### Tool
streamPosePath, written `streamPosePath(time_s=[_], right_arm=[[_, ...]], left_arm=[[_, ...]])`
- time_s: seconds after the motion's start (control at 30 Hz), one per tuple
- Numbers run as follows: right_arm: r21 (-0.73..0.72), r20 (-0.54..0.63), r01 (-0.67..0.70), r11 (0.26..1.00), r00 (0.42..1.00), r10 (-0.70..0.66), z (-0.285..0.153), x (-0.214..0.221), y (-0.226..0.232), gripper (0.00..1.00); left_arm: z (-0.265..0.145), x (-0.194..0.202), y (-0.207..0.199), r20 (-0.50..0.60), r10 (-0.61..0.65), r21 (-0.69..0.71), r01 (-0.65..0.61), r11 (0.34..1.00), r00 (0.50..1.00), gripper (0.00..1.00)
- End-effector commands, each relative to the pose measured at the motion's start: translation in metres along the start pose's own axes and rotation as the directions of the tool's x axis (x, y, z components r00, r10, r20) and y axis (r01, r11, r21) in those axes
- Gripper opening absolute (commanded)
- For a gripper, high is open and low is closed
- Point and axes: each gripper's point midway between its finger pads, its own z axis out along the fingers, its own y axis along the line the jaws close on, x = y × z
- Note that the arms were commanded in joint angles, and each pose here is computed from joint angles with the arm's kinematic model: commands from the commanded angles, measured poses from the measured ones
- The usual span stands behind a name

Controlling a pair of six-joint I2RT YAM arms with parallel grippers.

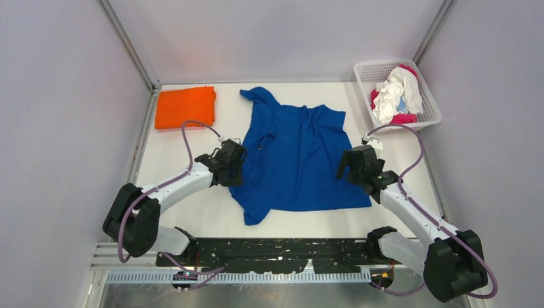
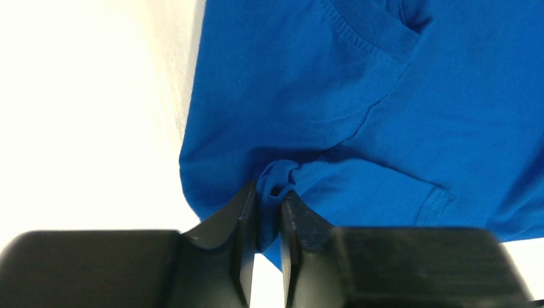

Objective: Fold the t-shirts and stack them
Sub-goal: Flatten out the tshirt

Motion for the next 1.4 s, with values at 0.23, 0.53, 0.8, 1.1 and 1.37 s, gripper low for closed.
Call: streamPosePath(time_s=[0.23,0.53,0.8,1.1,1.37], right_arm=[[0.086,0.040,-0.053,0.995,0.998,0.050,-0.009,-0.005,-0.018,0.96],[0.175,-0.018,-0.198,0.964,0.979,0.205,-0.027,0.028,-0.059,0.95],[0.147,-0.101,-0.284,0.947,0.948,0.300,-0.021,0.062,-0.056,0.95],[0.165,-0.131,-0.289,0.943,0.941,0.311,0.001,0.070,-0.052,0.99],[0.114,-0.149,-0.283,0.952,0.943,0.298,0.021,0.068,-0.038,0.67]], left_arm=[[-0.051,-0.037,-0.014,0.183,0.005,0.096,-0.023,0.995,0.983,0.00],[-0.110,-0.049,-0.042,0.377,-0.062,0.380,-0.093,0.920,0.924,0.00],[-0.133,-0.035,-0.047,0.435,-0.110,0.500,-0.138,0.855,0.894,0.00],[-0.096,0.008,0.003,0.354,-0.100,0.336,-0.026,0.942,0.930,0.00],[-0.081,0.023,0.015,0.347,-0.157,0.327,0.038,0.944,0.924,0.00]])
